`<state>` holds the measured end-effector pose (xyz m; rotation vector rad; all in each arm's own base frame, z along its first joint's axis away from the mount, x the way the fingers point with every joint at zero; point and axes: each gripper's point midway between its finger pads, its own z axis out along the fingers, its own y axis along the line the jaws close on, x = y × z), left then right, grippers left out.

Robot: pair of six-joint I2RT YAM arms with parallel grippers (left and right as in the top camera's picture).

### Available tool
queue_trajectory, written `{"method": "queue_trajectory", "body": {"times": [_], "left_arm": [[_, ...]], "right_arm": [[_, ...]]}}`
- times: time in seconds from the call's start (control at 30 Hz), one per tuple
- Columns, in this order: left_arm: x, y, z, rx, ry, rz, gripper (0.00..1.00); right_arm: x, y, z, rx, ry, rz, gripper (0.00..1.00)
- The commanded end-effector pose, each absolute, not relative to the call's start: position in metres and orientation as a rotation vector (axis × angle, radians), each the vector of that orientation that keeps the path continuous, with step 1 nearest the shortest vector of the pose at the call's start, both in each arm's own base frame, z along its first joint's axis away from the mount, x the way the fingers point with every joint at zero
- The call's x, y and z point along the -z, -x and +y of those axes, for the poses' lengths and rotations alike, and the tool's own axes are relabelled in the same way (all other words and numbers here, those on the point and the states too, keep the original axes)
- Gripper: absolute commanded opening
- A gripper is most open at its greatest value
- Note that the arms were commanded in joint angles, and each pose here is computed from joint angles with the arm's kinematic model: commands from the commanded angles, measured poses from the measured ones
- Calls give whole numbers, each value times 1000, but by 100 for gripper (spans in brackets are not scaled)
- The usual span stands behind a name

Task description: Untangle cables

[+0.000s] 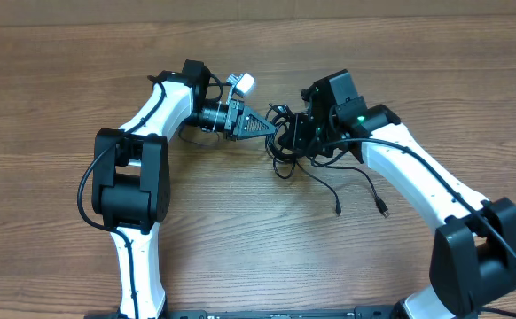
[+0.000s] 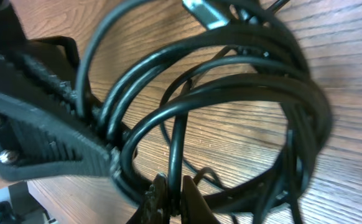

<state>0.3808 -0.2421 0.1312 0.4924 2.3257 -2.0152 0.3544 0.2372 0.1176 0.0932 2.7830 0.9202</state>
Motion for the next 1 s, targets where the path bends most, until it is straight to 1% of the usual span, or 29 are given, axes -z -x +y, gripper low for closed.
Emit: {"method": "queue_trajectory", "body": {"times": [0.0, 0.03, 0.07, 0.13, 0.2, 0.23, 0.27, 0.3, 0.37, 0.47, 0.53, 0.7, 0.8, 0.97], "left_arm": [[-142, -387, -237, 2056, -496, 2230, 4], [-141, -388, -235, 2049, -490, 2233, 4], [-139, -389, -231, 2033, -480, 2246, 4], [-136, -391, -228, 2010, -476, 2265, 4], [-135, -391, -228, 2004, -479, 2269, 4], [-134, -391, -228, 1993, -481, 2281, 4], [-132, -391, -227, 1986, -481, 2289, 4], [-132, -391, -227, 1983, -481, 2292, 4], [-132, -391, -227, 1985, -480, 2293, 4], [-133, -391, -227, 1994, -470, 2293, 4], [-133, -390, -228, 1998, -470, 2293, 4], [-133, -390, -228, 1998, -470, 2293, 4], [-133, -390, -228, 1998, -470, 2293, 4], [-133, -390, -228, 1997, -472, 2293, 4]], "right_arm": [[-91, -349, 243, -912, -83, 2857, 37], [-91, -351, 240, -912, -96, 2855, 27], [-106, -359, 234, -952, -118, 2812, 22], [-134, -368, 227, -1032, -127, 2741, 20], [-151, -369, 223, -1092, -123, 2699, 21], [-155, -366, 226, -1138, -109, 2694, 31], [-155, -365, 226, -1143, -108, 2698, 31], [-154, -364, 225, -1137, -115, 2708, 26], [-152, -364, 223, -1117, -127, 2715, 4], [-142, -368, 214, -994, -176, 2731, 4], [-136, -370, 212, -977, -231, 2739, 4], [-121, -370, 223, -984, -192, 2725, 4], [-101, -374, 218, -884, -313, 2765, 4], [-77, -378, 232, -880, -279, 2784, 4]]}}
